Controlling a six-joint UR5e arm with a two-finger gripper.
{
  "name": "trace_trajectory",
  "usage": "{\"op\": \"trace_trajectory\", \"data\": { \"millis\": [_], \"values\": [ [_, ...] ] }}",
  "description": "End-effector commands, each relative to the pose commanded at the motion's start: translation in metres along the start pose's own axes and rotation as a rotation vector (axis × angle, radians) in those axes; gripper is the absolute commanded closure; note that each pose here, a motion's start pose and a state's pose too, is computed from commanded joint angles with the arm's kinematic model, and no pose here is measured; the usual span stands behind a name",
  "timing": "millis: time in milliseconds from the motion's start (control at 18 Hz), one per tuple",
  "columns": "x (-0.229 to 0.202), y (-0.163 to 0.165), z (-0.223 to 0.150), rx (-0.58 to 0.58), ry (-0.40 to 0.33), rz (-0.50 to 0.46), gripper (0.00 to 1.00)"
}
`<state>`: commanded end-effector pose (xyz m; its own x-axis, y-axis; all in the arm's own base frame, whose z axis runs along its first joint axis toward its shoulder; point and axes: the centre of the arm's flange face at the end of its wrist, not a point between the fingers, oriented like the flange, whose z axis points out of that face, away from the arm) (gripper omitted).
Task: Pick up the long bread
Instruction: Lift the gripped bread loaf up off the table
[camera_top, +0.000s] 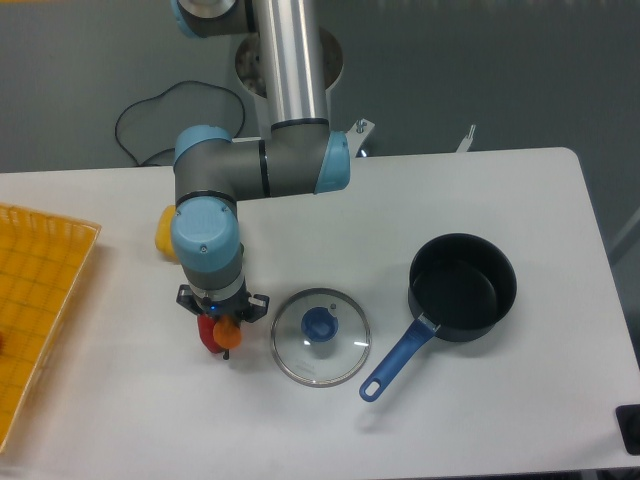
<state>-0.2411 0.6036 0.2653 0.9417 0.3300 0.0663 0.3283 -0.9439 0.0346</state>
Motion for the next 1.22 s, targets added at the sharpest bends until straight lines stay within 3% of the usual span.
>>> {"op": "trace_trajectory", "data": {
  "millis": [833,1222],
  "values": [
    [-0.025,0.028,-0.06,-0.06,0.027,0.147,0.64],
    [-0.044,0.044,-0.095,-0.025,0.015,0.238,0.64]
  ]
}}
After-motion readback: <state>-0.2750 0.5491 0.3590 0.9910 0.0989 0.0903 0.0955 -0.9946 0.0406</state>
